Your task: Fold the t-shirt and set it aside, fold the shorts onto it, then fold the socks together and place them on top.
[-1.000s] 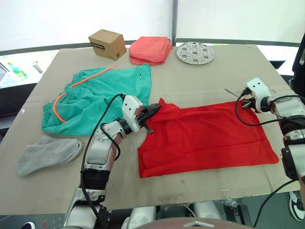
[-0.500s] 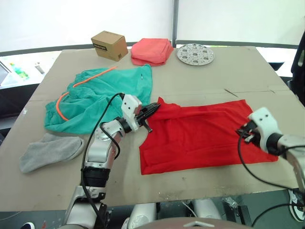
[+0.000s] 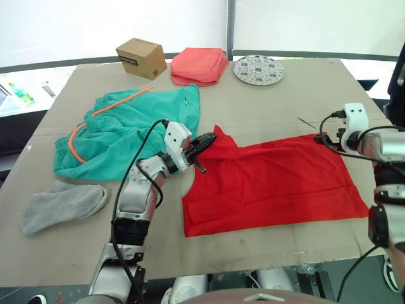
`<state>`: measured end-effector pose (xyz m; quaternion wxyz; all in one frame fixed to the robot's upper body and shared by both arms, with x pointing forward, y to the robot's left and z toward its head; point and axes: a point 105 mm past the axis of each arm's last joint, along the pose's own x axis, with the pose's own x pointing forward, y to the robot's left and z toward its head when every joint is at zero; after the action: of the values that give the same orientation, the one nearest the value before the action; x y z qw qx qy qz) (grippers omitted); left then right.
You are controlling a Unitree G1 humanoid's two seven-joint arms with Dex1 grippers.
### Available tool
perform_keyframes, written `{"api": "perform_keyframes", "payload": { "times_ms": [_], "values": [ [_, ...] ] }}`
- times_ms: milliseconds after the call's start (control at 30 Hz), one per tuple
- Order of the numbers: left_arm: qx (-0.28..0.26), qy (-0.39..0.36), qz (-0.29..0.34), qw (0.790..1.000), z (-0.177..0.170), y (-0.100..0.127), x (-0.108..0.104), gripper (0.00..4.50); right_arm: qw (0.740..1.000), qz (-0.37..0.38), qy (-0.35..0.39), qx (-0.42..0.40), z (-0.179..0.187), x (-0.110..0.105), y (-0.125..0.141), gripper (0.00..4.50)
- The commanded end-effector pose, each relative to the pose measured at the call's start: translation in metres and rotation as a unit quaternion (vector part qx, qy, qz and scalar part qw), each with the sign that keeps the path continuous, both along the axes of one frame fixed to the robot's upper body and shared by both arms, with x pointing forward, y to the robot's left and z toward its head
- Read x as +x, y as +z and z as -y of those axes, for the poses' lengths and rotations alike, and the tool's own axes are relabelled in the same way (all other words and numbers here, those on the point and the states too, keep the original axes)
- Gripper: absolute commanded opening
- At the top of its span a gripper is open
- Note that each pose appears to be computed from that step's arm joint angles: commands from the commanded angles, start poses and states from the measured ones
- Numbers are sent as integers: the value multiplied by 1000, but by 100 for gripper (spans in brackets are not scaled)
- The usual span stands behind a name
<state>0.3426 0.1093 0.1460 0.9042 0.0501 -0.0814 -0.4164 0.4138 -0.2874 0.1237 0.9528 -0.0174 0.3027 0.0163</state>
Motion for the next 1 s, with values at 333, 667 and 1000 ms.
{"api": "perform_keyframes", "payload": {
  "times_ms": [333,667,1000],
  "values": [
    [-14,22,22,999,-5,12,-14,0,993,-70,95,-14,-27,1,-48,157],
    [-16,20,18,1000,-2,12,-14,0,985,49,142,-84,-12,10,0,8],
    [6,12,30,999,-5,7,-12,0,910,213,221,-279,-49,-84,37,8]
  ]
}}
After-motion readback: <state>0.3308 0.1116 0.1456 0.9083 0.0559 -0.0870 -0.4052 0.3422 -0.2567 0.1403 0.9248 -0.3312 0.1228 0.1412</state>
